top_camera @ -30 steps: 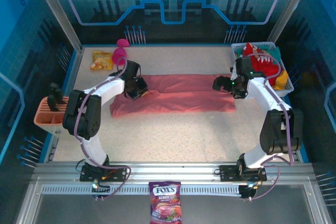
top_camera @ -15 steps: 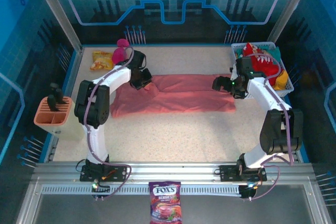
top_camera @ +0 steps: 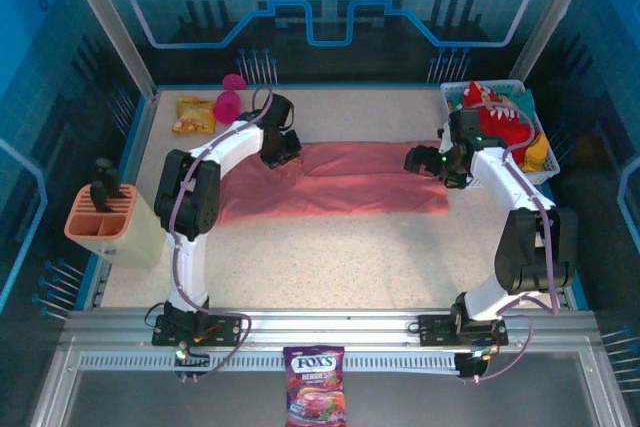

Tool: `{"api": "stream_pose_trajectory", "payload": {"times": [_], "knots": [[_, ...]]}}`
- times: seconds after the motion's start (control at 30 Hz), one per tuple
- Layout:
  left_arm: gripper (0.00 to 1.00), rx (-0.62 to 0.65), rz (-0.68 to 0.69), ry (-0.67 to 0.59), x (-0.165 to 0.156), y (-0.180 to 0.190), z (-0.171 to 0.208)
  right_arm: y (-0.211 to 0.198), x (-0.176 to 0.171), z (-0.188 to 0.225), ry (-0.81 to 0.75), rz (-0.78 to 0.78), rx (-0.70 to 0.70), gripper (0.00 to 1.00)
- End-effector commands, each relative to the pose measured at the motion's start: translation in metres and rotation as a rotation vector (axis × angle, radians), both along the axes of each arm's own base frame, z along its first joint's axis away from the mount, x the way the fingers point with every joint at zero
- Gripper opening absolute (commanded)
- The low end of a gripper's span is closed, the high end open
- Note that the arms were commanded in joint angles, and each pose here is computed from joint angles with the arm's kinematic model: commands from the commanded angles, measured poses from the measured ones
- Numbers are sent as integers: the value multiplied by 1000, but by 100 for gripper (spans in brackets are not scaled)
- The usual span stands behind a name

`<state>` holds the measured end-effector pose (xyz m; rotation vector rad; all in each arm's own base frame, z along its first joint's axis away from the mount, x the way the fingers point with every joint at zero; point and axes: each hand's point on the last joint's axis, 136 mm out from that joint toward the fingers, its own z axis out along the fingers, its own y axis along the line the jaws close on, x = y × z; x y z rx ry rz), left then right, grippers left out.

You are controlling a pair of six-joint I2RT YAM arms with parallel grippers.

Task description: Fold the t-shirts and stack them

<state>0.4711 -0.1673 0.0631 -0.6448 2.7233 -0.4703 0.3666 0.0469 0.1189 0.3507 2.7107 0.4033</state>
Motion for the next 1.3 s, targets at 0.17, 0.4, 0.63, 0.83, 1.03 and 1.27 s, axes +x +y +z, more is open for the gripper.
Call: {"api": "stream_pose_trajectory", "payload": {"times": [0.17, 0.4, 0.63, 0.83, 1.03, 1.27], "knots": [[10, 111, 9, 29, 13, 21, -11, 3, -4, -5, 28, 12, 23, 100], [63, 96, -9, -28, 6, 22, 29, 23, 6, -4, 15, 51, 52, 100], [69, 2, -19, 28, -47, 32, 42, 62, 47, -16, 40, 142, 78, 100], [60, -16, 67, 101, -74, 57, -1, 80, 89, -50, 100, 152, 89, 99], [54, 15, 63, 161, -69, 62, -35, 78, 97, -78, 162, 107, 67, 97], [51, 152, -69, 239, -52, 47, -54, 62, 62, -94, 268, 50, 38, 97]]}}
